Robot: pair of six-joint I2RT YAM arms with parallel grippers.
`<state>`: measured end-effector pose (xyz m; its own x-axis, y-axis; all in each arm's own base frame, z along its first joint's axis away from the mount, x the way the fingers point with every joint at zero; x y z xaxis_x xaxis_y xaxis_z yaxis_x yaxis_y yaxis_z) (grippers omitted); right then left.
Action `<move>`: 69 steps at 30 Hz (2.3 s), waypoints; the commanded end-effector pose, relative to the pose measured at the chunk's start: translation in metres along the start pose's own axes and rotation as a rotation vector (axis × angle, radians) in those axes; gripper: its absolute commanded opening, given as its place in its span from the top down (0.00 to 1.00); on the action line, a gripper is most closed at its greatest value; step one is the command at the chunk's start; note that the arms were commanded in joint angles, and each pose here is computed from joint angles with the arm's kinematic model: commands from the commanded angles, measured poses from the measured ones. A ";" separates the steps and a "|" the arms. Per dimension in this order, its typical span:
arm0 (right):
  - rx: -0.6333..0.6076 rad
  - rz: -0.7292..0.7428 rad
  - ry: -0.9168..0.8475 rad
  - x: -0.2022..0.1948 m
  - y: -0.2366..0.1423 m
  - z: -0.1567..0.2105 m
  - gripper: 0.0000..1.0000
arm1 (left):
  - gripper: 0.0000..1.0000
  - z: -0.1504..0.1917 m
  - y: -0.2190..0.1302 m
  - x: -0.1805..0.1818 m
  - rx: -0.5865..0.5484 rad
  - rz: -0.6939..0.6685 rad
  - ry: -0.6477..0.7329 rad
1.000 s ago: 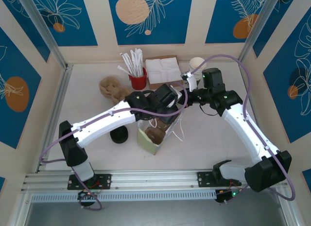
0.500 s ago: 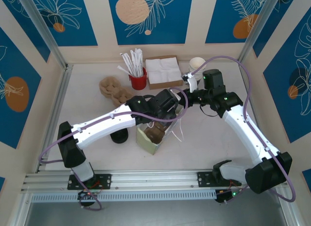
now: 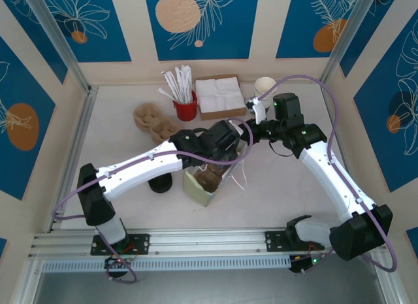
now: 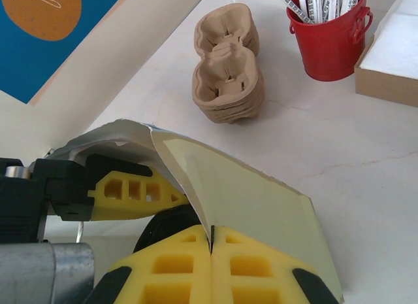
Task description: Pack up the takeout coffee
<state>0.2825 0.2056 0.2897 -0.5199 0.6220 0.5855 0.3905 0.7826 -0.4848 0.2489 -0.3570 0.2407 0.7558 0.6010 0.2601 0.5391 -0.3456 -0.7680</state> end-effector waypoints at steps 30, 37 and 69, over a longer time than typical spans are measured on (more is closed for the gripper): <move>-0.045 -0.033 -0.054 0.009 -0.007 -0.023 1.00 | 0.36 0.019 0.022 0.001 0.057 0.032 -0.033; -0.026 -0.058 -0.047 0.013 -0.003 -0.024 1.00 | 0.37 0.013 0.029 0.012 0.032 0.009 -0.065; 0.039 -0.125 -0.026 0.026 0.006 -0.006 1.00 | 0.35 0.007 0.045 0.026 -0.027 -0.039 -0.031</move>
<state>0.3076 0.2023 0.2913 -0.5108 0.6524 0.5599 0.4292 0.7578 -0.4914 0.2738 -0.3499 0.2087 0.7472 0.6119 0.2596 0.5464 -0.3431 -0.7640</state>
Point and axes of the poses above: each hand's point on the last joint's axis, 136 mm out from that joint toward the fingers, its own y axis out along the fingers, its own x axis along the line the jaws close on, z = x × y, the point moved 1 cm from there along -y, back along the fingers, and after that the axes turned 11 degrees about y, right-handed, at the moved point
